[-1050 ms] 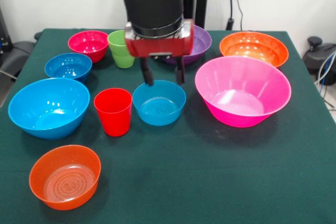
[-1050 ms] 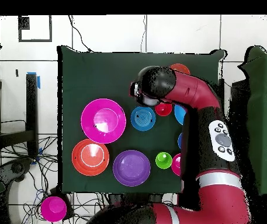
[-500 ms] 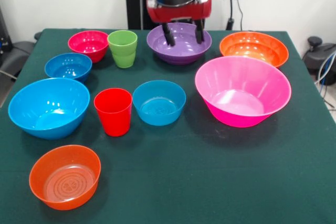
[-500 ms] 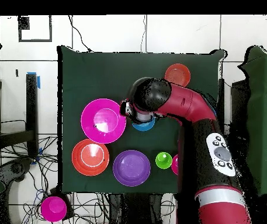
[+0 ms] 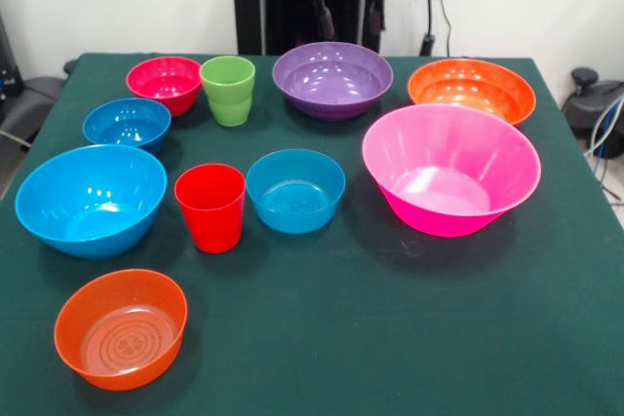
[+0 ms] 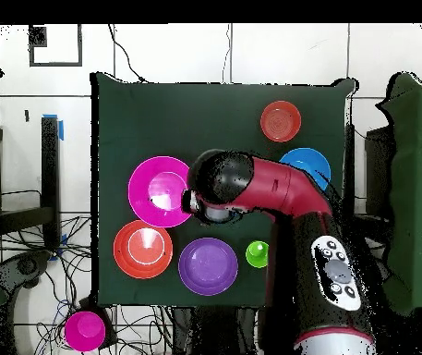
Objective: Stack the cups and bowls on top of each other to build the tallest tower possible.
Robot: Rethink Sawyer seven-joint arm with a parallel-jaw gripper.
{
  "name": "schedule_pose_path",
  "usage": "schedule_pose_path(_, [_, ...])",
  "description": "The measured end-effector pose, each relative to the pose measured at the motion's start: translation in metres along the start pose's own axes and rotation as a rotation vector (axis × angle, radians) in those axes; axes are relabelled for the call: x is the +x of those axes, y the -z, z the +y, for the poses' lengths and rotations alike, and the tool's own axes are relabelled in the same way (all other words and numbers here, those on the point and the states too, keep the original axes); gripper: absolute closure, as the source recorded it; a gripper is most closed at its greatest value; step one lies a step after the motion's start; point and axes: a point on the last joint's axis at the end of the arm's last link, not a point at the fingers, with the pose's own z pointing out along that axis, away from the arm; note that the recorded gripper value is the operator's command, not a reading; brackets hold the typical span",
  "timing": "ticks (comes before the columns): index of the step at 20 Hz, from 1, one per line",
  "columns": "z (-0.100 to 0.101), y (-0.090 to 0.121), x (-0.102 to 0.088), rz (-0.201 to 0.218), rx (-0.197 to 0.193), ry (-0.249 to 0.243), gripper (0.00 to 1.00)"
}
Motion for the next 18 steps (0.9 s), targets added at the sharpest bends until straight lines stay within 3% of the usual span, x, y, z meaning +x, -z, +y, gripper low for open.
schedule_pose_path(7, [0.001, -0.028, 0.042, 0.050, 0.109, 0.007, 0.00])
schedule_pose_path(11, [-0.003, -0.051, 0.061, 0.054, 0.195, -0.029, 0.00])
schedule_pose_path(17, [-0.009, -0.082, 0.076, 0.038, 0.303, -0.143, 0.00])
schedule_pose_path(18, [-0.010, -0.094, 0.082, 0.034, 0.337, -0.197, 0.00])
